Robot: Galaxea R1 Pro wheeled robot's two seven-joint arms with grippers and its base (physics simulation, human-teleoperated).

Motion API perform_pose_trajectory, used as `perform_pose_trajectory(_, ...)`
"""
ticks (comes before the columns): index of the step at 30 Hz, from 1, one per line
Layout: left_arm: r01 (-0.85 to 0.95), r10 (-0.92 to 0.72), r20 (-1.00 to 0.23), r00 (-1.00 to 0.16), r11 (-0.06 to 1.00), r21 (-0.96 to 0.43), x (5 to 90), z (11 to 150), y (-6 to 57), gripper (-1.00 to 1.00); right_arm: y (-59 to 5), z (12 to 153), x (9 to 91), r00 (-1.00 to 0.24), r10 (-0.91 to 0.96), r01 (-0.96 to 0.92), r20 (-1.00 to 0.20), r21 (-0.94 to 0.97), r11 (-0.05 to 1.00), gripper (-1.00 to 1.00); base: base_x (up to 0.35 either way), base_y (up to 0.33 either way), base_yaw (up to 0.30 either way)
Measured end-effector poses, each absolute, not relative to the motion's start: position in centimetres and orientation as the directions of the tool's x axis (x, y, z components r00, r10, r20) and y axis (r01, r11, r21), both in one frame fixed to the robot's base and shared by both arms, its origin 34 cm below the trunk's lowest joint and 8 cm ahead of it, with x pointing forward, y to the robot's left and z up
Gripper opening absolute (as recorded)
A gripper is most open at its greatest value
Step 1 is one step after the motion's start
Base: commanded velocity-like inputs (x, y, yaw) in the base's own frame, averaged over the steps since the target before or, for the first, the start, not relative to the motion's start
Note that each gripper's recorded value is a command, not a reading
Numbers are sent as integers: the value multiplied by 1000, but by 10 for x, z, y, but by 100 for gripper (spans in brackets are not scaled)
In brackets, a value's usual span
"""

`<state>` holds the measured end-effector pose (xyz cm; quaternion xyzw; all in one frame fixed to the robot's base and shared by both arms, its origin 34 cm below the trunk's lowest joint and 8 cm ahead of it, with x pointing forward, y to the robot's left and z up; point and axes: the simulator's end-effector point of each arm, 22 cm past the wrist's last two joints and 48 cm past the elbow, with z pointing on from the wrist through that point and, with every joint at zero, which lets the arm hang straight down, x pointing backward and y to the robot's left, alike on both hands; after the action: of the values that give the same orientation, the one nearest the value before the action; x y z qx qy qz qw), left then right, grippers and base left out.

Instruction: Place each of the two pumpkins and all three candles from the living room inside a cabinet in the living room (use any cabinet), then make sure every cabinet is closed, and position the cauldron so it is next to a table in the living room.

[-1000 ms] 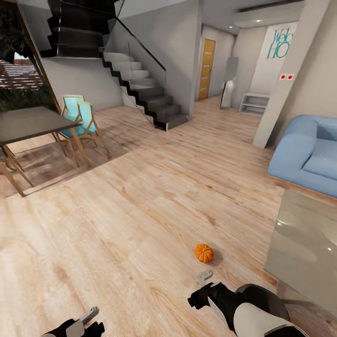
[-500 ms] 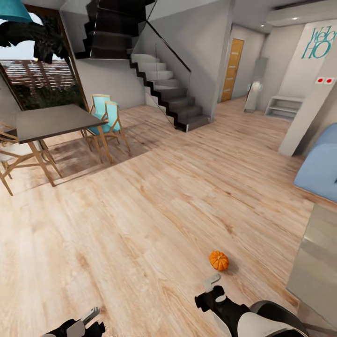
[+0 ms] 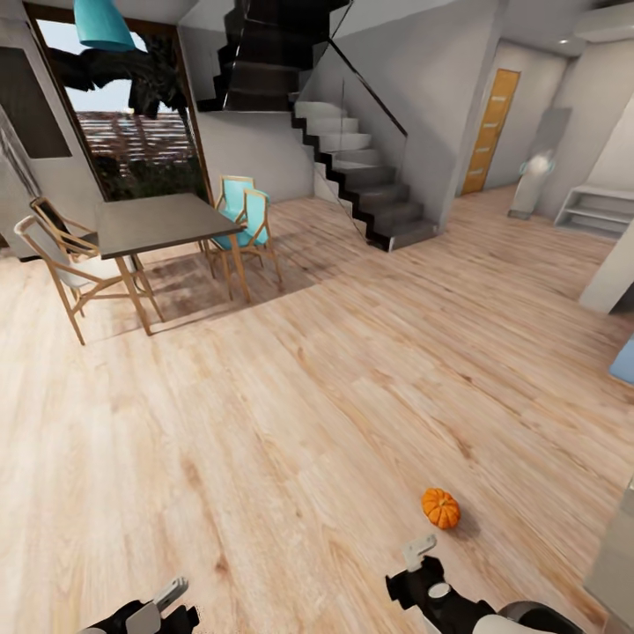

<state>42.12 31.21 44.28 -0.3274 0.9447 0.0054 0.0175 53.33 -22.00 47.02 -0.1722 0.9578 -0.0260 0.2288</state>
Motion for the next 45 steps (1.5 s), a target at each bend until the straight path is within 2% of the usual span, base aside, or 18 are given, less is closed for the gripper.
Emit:
perform_pose_trajectory(11,-618,-617,-35,-786,786,-2,422,461,310,100,-281,483,518,-847,-347,-284,-403,-209,936,100,0,0,286)
perform_pose_trajectory(32,-616,-616,-32,-787,787,-2,420,494,309,100,-298,500,465,-890,-340,-283,-304,-217,934,100,0,0,287)
perform_pose_trajectory(45,-615,-615,19,-788,788,30,377,494,300,100,-317,509,445,-898,-339,-250,-279,-312,917,100,0,0,279)
